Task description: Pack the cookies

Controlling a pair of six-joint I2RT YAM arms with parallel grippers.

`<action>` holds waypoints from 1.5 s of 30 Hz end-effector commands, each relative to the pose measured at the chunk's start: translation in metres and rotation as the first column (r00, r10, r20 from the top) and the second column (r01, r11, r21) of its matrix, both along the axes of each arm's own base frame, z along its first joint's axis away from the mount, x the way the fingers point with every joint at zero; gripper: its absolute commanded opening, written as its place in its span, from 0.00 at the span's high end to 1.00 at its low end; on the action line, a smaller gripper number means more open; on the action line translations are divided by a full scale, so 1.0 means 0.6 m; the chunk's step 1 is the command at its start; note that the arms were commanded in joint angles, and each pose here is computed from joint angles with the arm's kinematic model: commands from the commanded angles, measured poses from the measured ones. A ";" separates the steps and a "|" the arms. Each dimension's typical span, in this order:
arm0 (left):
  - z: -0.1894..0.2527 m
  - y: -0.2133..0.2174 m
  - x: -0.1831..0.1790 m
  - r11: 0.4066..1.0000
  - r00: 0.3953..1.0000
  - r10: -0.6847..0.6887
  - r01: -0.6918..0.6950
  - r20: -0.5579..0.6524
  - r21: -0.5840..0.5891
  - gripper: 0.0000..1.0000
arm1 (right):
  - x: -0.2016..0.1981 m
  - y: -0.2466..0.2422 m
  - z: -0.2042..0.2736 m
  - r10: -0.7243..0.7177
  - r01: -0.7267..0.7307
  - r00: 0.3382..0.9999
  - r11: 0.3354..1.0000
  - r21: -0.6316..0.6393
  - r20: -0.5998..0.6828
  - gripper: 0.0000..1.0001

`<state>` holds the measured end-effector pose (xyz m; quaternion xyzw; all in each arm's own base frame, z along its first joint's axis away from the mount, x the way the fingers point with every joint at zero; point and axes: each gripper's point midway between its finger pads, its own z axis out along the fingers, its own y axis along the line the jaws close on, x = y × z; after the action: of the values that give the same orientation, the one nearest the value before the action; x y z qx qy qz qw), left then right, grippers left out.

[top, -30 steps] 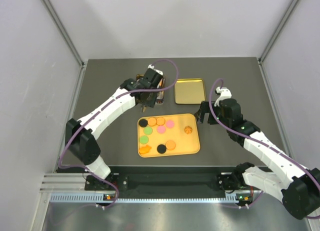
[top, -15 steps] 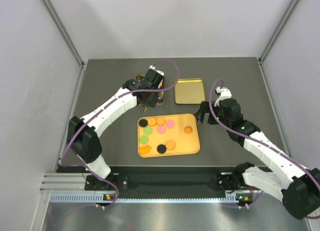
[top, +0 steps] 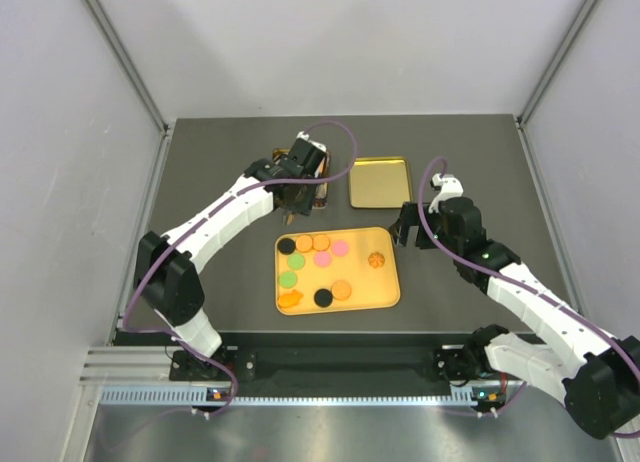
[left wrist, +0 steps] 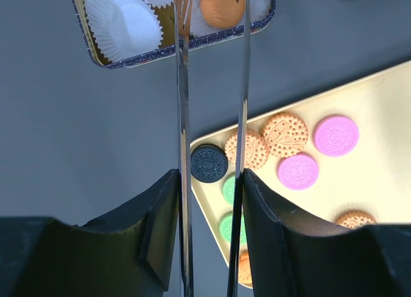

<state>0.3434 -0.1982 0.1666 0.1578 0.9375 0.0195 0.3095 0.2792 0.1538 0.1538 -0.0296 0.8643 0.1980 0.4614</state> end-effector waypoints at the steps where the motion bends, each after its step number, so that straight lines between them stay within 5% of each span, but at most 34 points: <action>1: 0.020 -0.008 0.017 0.999 0.999 -0.007 0.009 0.054 -0.040 0.53 | 0.006 -0.002 0.011 0.000 0.000 1.000 1.000 0.007 0.031 0.00; 11: 0.048 -0.015 0.021 0.997 0.996 -0.017 0.023 0.087 -0.070 0.51 | 0.007 -0.002 0.012 -0.001 0.001 0.999 1.000 0.007 0.033 0.00; 22: 0.138 -0.051 -0.033 0.955 0.987 -0.125 0.148 0.106 -0.258 0.55 | 0.007 -0.002 0.011 -0.001 0.001 1.000 1.000 0.007 0.031 0.00; 34: 0.057 -0.078 -0.184 0.940 0.954 -0.297 0.285 -0.037 -0.186 0.54 | 0.009 -0.002 0.007 -0.002 0.002 1.000 1.000 0.001 0.024 0.00; 45: 0.001 -0.073 -0.213 0.955 0.952 -0.285 0.272 -0.108 -0.116 0.54 | 0.009 -0.002 0.004 -0.002 0.002 1.000 1.000 -0.003 0.021 0.00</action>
<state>0.2133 -0.2434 0.1653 0.2841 0.9224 -0.0892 0.2461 0.2794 0.1538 0.1532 -0.0296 0.8648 0.1976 0.4606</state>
